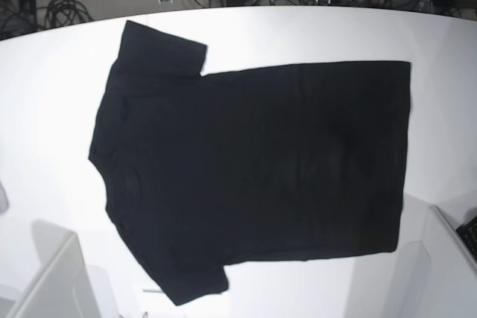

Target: Fold the T-shirt properly

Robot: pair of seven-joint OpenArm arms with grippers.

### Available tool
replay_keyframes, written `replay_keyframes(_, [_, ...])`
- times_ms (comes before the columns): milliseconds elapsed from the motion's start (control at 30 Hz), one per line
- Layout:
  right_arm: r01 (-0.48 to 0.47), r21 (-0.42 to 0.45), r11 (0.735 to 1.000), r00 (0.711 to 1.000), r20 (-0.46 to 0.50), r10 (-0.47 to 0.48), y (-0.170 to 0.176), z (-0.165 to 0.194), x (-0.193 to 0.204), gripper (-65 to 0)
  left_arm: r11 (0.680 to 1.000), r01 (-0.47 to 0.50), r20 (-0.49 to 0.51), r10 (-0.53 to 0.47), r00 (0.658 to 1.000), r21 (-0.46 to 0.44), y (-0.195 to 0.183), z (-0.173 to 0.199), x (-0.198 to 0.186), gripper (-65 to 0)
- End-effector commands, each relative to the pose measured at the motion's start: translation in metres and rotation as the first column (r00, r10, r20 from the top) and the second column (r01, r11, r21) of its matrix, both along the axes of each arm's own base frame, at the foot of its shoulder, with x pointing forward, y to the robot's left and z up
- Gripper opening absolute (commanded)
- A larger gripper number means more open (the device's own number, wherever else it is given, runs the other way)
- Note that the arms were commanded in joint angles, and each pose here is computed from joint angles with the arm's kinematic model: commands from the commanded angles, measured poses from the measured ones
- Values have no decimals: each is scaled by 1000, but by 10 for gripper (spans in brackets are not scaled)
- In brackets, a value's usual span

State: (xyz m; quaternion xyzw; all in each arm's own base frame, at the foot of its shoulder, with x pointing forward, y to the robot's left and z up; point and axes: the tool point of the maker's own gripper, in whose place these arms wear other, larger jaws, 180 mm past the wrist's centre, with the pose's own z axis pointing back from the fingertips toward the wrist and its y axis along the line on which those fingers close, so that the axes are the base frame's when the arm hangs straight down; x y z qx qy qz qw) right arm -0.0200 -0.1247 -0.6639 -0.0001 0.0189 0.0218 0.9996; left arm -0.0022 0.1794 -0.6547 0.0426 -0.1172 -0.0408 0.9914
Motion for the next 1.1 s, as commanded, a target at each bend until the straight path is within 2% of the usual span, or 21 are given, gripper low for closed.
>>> replay_keyframes(0, [-5,-7,1000,1000,4,5,-2,0,1,-650,1000,3,-12,-3,1000,1,-1,0,-8,-252])
replay_keyframes(100, [-6,-7,1000,1000,9,6,-2,0,4,-650,1000,2,-15,-1,1000,1,-1,0,-9,-329])
replay_keyframes(267, [-8,-21,1000,1000,8,8,-11,0,3,-650,1000,-4,-25,5,1000,4,1,0,-14,-550])
replay_keyframes(333, [-8,-22,1000,1000,13,8,-12,0,4,-650,1000,-7,-77,7,997,9,2,-2,-20,-635])
replay_keyframes(367, [-8,-23,1000,1000,28,9,-13,0,7,-650,1000,-8,-112,10,994,12,3,-3,-26,-650])
replay_keyframes(467, [-8,-22,1000,997,77,10,-13,0,13,-650,1000,-16,-175,19,984,18,4,-4,-34,-650])
replay_keyframes(667, [-9,-22,1000,997,73,10,-13,0,6,-650,1000,-20,-169,23,985,17,4,-4,-31,-650])
replay_keyframes(833, [-9,-21,1000,997,73,10,-13,0,5,-650,1000,-5,-86,6,996,9,2,-2,-26,-650])
replay_keyframes(933, [-2,-23,1000,998,61,3,-15,1,-4,-650,1000,-1,-74,2,997,7,2,-1,-29,-650])
replay_keyframes(1067, [1,-22,1000,996,90,1,-14,5,-11,-650,1000,3,-62,-3,998,6,1,2,-35,-650])
